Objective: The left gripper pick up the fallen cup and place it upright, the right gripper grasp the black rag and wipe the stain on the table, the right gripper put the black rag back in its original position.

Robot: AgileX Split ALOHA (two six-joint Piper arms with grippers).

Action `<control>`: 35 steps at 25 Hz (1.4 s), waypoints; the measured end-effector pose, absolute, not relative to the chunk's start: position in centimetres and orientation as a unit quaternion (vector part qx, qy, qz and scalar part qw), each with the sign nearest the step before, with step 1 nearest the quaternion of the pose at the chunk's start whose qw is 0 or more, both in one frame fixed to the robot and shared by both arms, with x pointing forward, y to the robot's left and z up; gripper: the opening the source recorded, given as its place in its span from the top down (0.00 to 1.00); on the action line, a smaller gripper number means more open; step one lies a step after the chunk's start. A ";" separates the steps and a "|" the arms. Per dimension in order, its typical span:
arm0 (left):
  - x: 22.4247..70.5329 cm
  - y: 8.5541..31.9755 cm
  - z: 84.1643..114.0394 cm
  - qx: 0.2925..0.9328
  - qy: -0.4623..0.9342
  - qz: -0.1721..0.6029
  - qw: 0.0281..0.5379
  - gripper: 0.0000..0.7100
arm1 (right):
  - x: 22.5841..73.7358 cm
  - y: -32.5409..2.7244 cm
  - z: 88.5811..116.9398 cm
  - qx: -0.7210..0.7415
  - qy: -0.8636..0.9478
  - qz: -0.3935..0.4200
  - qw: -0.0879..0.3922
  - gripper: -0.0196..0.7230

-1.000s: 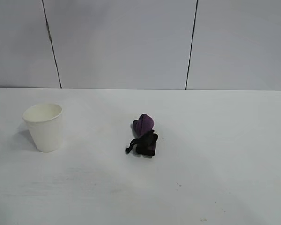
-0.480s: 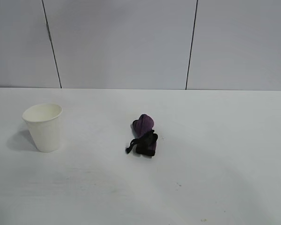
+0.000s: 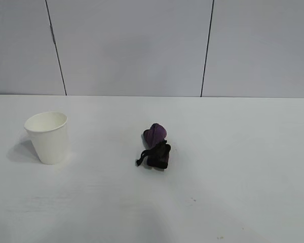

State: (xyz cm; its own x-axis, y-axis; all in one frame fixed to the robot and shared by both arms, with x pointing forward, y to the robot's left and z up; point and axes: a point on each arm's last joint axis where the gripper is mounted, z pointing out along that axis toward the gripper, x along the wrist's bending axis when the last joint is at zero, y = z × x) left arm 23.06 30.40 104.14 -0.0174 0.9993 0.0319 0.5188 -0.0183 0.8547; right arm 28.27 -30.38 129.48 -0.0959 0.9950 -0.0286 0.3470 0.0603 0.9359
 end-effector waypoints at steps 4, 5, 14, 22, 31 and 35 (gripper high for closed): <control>23.1 30.4 104.1 0.616 0.616 0.360 0.334 0.03 | 25.1 -31.5 126.2 0.554 0.606 0.407 0.399 0.21; 23.1 30.4 104.1 0.616 0.616 0.360 0.334 0.03 | 24.5 -31.6 125.4 0.556 0.606 0.407 0.397 0.21; 23.1 30.4 104.1 0.616 0.616 0.360 0.334 0.03 | 20.0 -33.1 117.5 0.570 0.589 0.413 0.396 0.21; 23.1 30.4 104.1 0.616 0.616 0.360 0.334 0.03 | 20.7 -32.8 109.9 0.595 0.581 0.413 0.372 0.21; 23.1 30.4 104.1 0.616 0.616 0.360 0.334 0.03 | 23.0 -31.7 104.8 0.644 0.570 0.363 0.360 0.21; 23.1 30.4 104.1 0.616 0.616 0.360 0.334 0.03 | 23.1 -31.5 104.7 0.670 0.532 0.351 0.380 0.21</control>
State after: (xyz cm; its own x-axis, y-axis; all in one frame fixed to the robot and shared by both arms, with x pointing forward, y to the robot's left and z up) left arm 23.06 30.40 104.14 -0.0174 0.9993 0.0319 0.5188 -0.0183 0.8547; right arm 23.14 -31.49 104.68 0.1875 0.9801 0.0652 0.4465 -0.1441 0.8831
